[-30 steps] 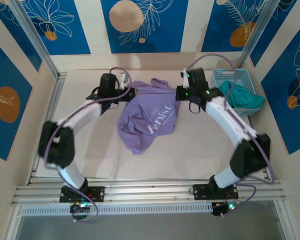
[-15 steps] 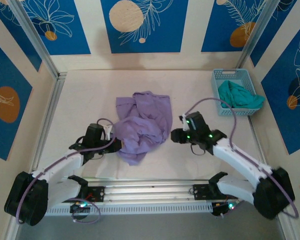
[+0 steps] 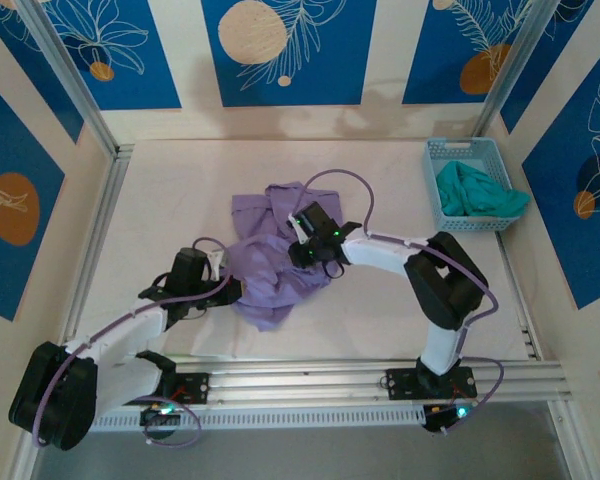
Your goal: Fold the inside-out t-shirt
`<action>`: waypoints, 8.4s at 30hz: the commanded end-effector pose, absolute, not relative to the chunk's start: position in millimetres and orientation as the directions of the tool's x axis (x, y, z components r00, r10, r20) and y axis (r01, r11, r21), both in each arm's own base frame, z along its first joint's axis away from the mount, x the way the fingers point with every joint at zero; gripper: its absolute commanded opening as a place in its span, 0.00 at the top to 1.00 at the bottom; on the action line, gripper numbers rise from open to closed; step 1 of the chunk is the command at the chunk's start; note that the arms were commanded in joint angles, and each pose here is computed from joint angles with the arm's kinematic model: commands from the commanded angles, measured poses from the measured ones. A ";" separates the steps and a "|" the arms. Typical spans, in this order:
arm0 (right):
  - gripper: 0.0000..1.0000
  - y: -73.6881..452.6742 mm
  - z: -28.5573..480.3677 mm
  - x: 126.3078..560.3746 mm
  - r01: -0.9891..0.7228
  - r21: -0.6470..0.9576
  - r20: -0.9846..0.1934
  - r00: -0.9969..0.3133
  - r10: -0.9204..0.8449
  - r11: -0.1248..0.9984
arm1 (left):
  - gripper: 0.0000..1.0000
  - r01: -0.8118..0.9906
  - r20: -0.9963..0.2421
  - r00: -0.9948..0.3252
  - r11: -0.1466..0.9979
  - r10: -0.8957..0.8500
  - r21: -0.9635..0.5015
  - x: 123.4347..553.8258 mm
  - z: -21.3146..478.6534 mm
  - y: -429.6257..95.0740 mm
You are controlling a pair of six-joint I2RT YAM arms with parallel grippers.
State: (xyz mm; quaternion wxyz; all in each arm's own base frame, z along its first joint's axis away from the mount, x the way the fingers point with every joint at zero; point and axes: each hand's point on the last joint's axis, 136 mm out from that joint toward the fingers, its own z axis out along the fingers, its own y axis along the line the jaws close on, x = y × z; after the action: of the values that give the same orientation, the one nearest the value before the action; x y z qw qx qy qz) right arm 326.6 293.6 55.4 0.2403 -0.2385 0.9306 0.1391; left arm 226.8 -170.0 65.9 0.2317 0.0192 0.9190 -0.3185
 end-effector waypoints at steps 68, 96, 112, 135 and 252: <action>0.32 202.8 170.6 226.6 -0.423 0.359 -0.676 -0.733 -0.081 0.832 | 1.00 0.614 -0.655 -0.739 0.559 0.158 -0.558 249.3 201.2 -346.9; 1.00 258.3 259.0 188.6 -0.787 0.599 -0.785 -0.614 -0.083 0.148 | 0.72 0.519 -0.685 -0.714 0.766 0.146 -0.378 269.6 192.2 -258.6; 1.00 253.5 244.5 210.3 -0.719 0.658 -0.727 -0.684 -0.057 0.223 | 0.57 0.740 -0.765 -0.599 0.528 0.238 -0.416 191.1 237.7 -275.7; 1.00 249.5 246.3 209.5 -0.712 0.661 -0.724 -0.688 -0.048 0.239 | 0.50 0.759 -0.748 -0.628 0.384 0.216 -0.526 219.3 249.4 -321.9; 0.55 213.8 269.5 210.9 -0.771 0.146 -0.931 -0.319 -0.178 0.619 | 1.00 0.841 -0.847 -0.532 0.105 -0.008 -0.530 167.6 349.5 -285.3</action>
State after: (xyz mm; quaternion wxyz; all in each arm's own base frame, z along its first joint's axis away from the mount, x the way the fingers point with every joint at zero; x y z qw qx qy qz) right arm 199.5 226.6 261.2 0.4323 -0.3010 0.7567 0.3873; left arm 170.3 -286.1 339.3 0.3630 0.3120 0.6601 -0.5789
